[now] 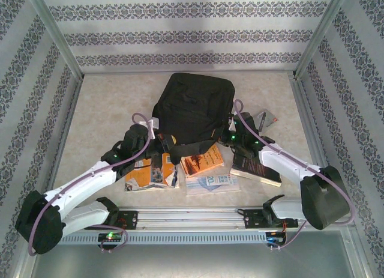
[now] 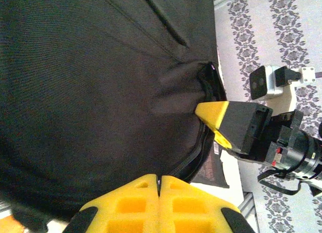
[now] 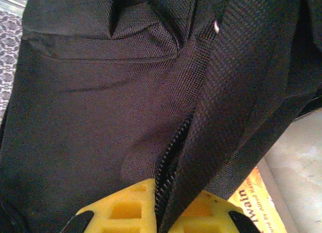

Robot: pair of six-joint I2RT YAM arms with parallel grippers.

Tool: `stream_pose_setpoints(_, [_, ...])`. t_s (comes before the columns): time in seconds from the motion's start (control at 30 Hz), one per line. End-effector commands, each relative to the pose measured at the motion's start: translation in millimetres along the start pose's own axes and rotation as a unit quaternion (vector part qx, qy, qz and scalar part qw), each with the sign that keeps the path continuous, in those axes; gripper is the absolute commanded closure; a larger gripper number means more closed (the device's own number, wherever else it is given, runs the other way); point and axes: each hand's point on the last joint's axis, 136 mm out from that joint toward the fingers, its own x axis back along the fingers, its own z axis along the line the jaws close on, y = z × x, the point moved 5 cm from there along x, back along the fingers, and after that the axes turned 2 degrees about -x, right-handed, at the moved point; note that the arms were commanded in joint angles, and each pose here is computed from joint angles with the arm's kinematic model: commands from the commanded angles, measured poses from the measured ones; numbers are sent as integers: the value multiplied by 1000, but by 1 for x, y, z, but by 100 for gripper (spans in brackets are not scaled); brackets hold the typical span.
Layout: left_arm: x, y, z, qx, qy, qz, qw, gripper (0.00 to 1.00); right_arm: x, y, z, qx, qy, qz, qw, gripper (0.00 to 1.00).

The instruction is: Pack the student bag

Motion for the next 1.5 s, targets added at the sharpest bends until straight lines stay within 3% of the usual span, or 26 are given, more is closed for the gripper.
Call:
stream_pose_setpoints(0.0, [13, 11, 7, -20, 33, -24, 999, 100, 3, 17, -11, 17, -51, -25, 998, 100])
stream_pose_setpoints(0.2, [24, 20, 14, -37, 60, -40, 997, 100, 4, 28, -20, 22, -84, -24, 996, 100])
stream_pose_setpoints(0.33, [11, 24, 9, -39, 50, -28, 998, 100, 1, 35, -13, 39, -90, -16, 995, 97])
stream_pose_setpoints(0.4, [1, 28, 3, -29, 31, -24, 999, 100, 0, 36, -6, 44, -83, -9, 996, 87])
stream_pose_setpoints(0.47, [-8, 33, -6, -23, 12, -22, 999, 100, 3, 35, -1, 41, -83, -5, 996, 64])
stream_pose_setpoints(0.53, [-13, 38, -17, -27, -1, -21, 999, 100, 11, 34, 2, 32, -93, -6, 995, 50])
stream_pose_setpoints(0.7, [-23, 39, -41, -41, -24, -11, 999, 100, 39, 25, 4, -7, -173, -16, 985, 37])
stream_pose_setpoints(0.93, [-29, 35, -68, -57, -46, 0, 997, 100, 66, -2, 21, -125, -146, -5, 981, 32])
stream_pose_setpoints(1.17, [-36, 22, -89, -69, -65, 16, 995, 100, 59, -29, 33, -246, -98, 40, 963, 27])
stream_pose_setpoints(1.47, [-39, 11, -96, -78, -64, 22, 995, 100, 41, -34, 44, -267, -80, 33, 960, 29])
